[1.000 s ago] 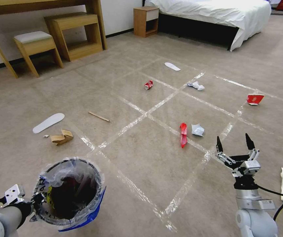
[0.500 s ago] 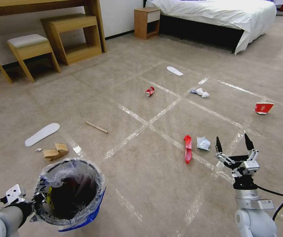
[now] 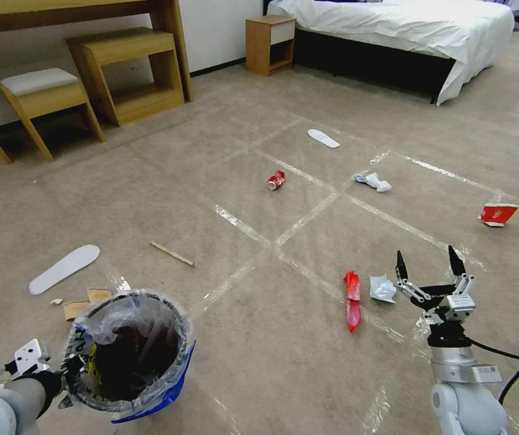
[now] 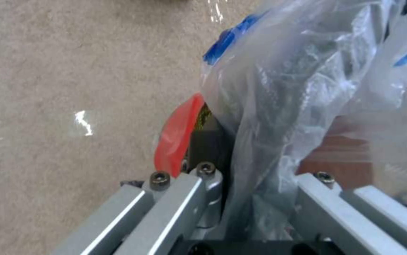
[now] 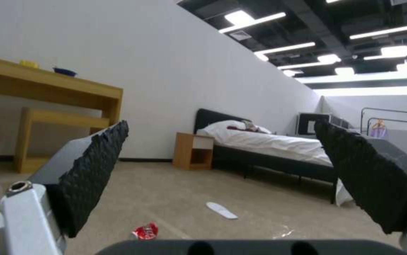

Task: Pick up the trash bin and place the garbage on the floor into it.

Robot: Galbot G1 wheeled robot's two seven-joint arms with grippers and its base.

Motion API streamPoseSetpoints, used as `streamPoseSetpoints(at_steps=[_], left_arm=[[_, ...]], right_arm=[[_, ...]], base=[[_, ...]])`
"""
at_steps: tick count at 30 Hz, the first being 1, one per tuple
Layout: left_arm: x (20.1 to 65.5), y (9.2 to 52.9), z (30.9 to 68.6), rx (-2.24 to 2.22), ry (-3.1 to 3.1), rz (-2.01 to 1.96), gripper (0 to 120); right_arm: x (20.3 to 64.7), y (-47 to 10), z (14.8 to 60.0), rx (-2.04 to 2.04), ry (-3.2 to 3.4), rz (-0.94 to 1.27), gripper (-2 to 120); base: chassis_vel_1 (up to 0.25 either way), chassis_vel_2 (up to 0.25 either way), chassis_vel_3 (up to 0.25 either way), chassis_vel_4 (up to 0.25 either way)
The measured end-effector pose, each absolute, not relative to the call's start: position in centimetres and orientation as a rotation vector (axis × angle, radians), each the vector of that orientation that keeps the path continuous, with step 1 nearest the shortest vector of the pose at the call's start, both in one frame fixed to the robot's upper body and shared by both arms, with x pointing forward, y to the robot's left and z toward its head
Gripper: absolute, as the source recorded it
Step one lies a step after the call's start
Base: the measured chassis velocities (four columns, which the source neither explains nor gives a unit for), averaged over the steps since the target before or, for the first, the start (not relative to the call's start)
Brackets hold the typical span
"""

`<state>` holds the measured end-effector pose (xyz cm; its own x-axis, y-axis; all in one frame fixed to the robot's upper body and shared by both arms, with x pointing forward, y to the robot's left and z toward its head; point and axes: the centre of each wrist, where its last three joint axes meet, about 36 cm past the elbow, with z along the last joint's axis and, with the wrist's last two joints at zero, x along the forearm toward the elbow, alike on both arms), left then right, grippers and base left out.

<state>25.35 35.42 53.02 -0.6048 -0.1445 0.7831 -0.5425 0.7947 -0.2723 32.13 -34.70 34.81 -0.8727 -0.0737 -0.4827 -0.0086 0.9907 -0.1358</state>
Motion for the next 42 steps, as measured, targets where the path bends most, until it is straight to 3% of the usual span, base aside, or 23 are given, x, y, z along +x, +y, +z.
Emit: streamPoseSetpoints(at_steps=[18,42], left_arm=[[25.38,35.34,52.93,0.504,-2.177,0.625,0],[25.34,34.93,52.73,0.494,-2.176,0.624,0]], right_arm=[[31.94,-34.84,35.05,-0.053,2.623,-0.183,100],[31.91,-34.77,35.03,-0.064,2.621,-0.201,100]], base=[[-0.054,0.059,0.049,-0.054],[-0.136,0.132,0.136,-0.135]])
